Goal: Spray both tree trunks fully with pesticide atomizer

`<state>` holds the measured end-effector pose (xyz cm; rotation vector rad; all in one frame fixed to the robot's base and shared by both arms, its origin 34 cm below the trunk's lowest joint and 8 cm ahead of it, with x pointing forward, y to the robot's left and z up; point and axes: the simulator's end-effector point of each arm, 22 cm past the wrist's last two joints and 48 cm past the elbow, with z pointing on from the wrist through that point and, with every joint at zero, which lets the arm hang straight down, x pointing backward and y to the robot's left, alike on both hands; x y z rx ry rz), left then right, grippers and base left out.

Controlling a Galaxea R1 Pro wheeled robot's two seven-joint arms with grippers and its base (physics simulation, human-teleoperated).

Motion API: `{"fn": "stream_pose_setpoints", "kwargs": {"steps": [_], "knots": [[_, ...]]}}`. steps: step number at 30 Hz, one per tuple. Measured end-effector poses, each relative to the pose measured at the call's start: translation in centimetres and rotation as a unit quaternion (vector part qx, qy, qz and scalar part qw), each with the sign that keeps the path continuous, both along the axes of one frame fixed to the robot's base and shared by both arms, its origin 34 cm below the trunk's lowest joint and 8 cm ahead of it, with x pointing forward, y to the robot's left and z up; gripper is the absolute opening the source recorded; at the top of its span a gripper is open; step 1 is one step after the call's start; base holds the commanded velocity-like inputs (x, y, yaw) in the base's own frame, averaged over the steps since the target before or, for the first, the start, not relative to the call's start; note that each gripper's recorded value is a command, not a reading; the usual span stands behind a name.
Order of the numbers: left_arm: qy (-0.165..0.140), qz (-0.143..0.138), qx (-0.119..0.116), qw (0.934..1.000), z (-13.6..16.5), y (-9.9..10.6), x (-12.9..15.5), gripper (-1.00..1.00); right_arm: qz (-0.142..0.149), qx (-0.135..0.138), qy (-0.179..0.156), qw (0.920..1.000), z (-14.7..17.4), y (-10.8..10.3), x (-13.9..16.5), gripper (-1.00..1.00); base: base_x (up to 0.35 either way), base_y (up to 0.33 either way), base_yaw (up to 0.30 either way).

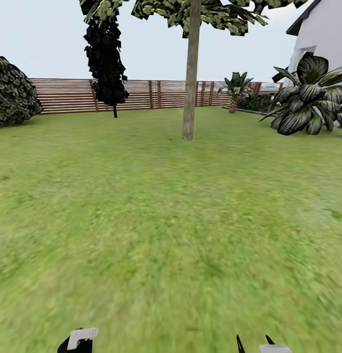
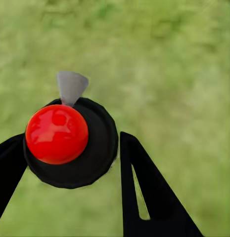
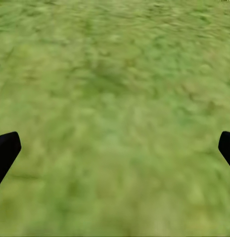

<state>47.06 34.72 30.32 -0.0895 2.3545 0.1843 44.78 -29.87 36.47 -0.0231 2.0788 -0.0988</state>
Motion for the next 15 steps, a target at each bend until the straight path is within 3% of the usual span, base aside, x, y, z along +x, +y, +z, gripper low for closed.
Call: {"fn": "stream_pose_setpoints", "kwargs": {"steps": [15], "knots": [[0.000,-0.001,0.000,1.0000,0.00,-0.02,0.00,-1.00,0.000,0.000,0.001,1.0000,-0.06,0.00,-0.06,1.00,0.343,0.000,0.000]]}}
